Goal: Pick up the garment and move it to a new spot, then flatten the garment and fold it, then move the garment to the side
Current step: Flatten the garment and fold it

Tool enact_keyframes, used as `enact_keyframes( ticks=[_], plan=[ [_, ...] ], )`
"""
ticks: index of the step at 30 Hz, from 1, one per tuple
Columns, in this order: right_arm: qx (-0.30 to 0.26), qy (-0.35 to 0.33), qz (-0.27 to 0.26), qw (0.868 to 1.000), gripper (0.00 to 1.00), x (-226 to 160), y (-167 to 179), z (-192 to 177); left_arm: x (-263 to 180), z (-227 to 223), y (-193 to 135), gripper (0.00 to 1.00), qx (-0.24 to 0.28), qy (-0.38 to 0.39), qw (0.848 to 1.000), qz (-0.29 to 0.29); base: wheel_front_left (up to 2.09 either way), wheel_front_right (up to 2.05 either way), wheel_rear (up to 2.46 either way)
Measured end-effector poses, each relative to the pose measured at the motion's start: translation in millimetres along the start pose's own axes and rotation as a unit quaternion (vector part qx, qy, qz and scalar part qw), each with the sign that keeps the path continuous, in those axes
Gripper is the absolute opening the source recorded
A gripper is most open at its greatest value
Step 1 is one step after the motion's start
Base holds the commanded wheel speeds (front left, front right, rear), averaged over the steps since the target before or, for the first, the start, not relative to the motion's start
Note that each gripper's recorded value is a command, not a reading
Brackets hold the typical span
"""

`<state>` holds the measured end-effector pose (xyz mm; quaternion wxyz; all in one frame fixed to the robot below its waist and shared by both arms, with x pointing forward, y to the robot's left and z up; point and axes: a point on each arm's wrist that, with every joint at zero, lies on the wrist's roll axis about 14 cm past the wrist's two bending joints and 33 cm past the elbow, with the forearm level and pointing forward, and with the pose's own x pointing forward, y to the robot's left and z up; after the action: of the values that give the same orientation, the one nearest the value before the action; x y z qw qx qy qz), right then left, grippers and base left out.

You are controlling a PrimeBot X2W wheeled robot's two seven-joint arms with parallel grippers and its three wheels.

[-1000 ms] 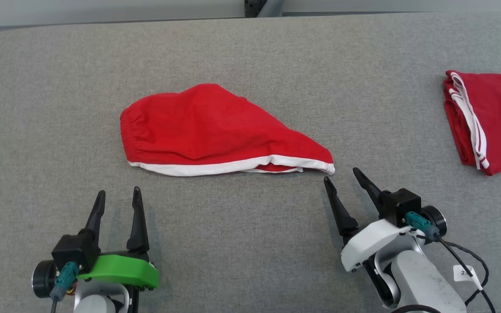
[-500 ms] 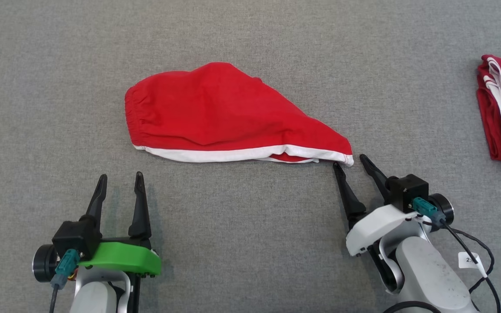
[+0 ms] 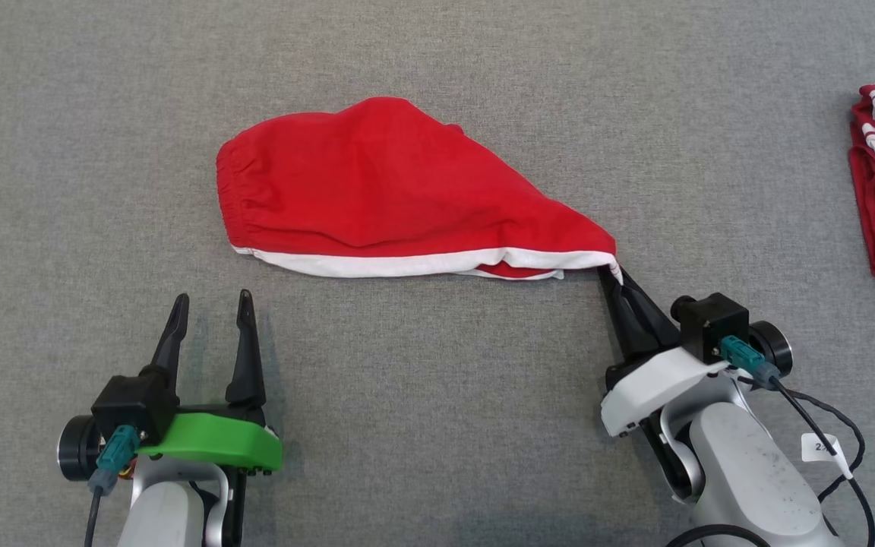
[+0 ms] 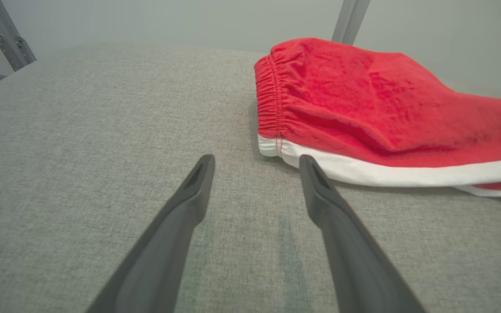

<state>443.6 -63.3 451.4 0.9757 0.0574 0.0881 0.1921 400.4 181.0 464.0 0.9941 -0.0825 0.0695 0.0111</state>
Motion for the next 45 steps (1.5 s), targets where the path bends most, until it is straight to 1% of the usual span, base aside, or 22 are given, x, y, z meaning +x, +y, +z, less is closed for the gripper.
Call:
enact_keyframes(
  ticks=[6, 13, 20, 26, 36, 38, 39, 40, 41, 42, 43, 44, 45],
  plan=[
    [-0.008, -0.006, -0.008, 1.000, 0.00, 0, -7, 4, 9, 1, -4, 1.00, -0.001, -0.001, 1.000, -0.012, 0.00, 0.00, 0.00],
    [-0.017, -0.009, -0.015, 1.000, 0.00, -2, -13, 6, 24, -8, -8, 1.00, -0.013, 0.014, 0.999, -0.027, 0.00, 0.00, 0.00],
    [-0.018, -0.012, -0.018, 1.000, 0.00, 1, -18, 7, 38, -15, -4, 1.00, -0.025, 0.024, 0.999, -0.027, 0.00, 0.00, 0.00],
    [-0.018, -0.008, -0.022, 1.000, 0.00, 0, -21, 3, 45, -23, -21, 1.00, -0.023, 0.037, 0.997, -0.057, 0.00, 0.00, 0.00],
    [-0.018, -0.009, -0.026, 0.999, 0.00, 0, -25, 3, 52, -18, -25, 1.00, -0.030, 0.027, 0.997, -0.066, 0.00, 0.00, 0.00],
    [-0.019, -0.009, -0.026, 0.999, 0.00, 0, -25, 3, 52, -18, -26, 0.91, -0.032, 0.026, 0.997, -0.068, 0.00, 0.00, 0.00],
    [-0.018, -0.009, -0.026, 0.999, 0.00, 0, -25, 3, 52, -17, -27, 0.89, -0.031, 0.024, 0.997, -0.070, 0.00, 0.00, 0.00],
    [-0.018, -0.008, -0.026, 0.999, 0.00, 0, -25, 2, 52, -16, -29, 0.55, -0.030, 0.023, 0.997, -0.074, 0.00, 0.00, 0.00],
    [-0.018, -0.007, -0.026, 0.999, 0.00, 0, -25, 2, 51, -17, -30, 0.38, -0.028, 0.025, 0.996, -0.077, 0.00, 0.00, 0.00],
    [-0.018, -0.007, -0.027, 0.999, 0.00, 0, -26, 1, 50, -19, -30, 0.30, -0.028, 0.027, 0.996, -0.077, 0.00, 0.00, 0.00],
    [-0.017, -0.007, -0.027, 0.999, 0.00, 0, -26, 1, 50, -20, -30, 0.30, -0.029, 0.029, 0.996, -0.076, 0.00, 0.00, 0.00],
    [-0.017, -0.006, -0.027, 0.999, 0.00, 0, -26, 1, 49, -21, -29, 0.00, -0.028, 0.030, 0.996, -0.076, 0.00, 0.00, 0.00],
    [-0.017, -0.006, -0.028, 0.999, 0.00, 1, -26, 0, 49, -21, -29, 0.00, -0.027, 0.030, 0.996, -0.076, 0.00, 0.00, 0.00]
  ],
)
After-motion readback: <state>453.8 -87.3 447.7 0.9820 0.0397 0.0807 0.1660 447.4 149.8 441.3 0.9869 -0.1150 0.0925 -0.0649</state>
